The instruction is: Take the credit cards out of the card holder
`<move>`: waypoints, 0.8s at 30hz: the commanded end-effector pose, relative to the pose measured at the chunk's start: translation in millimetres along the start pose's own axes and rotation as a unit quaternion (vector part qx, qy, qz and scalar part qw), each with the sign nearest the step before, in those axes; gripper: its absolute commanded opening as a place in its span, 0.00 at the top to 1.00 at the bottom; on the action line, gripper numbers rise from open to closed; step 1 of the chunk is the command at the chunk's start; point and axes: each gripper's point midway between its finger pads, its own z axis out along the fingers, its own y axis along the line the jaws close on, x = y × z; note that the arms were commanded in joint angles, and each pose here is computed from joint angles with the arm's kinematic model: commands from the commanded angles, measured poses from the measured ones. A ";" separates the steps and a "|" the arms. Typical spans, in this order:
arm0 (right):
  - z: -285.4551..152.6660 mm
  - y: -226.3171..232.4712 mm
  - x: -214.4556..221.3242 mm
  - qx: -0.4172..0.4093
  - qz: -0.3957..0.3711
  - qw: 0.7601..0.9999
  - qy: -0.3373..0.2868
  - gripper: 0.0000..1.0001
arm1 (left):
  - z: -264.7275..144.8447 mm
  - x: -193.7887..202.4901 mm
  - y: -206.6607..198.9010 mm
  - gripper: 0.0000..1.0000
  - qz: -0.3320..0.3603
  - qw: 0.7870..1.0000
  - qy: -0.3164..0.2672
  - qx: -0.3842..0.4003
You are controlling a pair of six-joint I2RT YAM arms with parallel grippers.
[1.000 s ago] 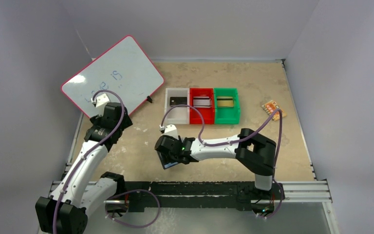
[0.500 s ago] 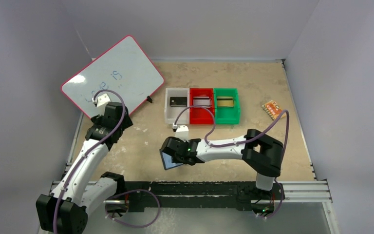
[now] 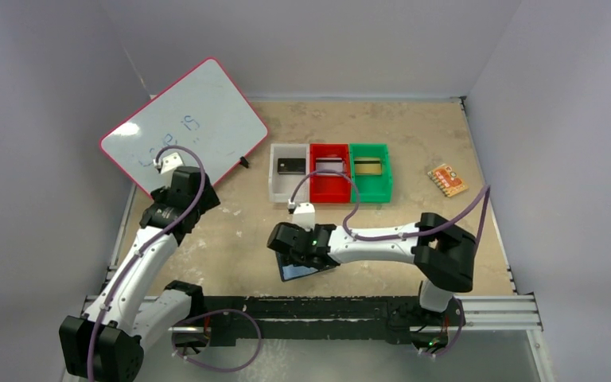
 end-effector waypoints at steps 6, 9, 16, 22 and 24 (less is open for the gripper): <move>-103.8 -26.9 -133.2 0.051 -0.001 0.975 -0.216 0.07 | -15.9 -42.4 -10.0 0.12 -0.041 0.997 -0.066 0.028; -121.0 -66.5 -166.7 0.080 0.025 0.963 -0.256 0.03 | -19.8 -48.3 -11.9 0.11 -0.049 0.995 -0.075 0.035; -155.7 -181.1 -236.0 0.086 0.113 0.932 -0.335 0.02 | -27.9 -60.6 -10.1 0.11 -0.072 0.990 -0.114 0.048; -189.9 -227.4 -256.1 0.059 0.128 0.909 -0.393 0.00 | -41.1 -75.1 16.0 0.10 -0.105 0.982 -0.156 0.000; -179.9 -243.1 -255.0 0.090 0.118 0.917 -0.371 0.00 | -44.8 -77.6 19.6 0.10 -0.109 0.981 -0.163 -0.003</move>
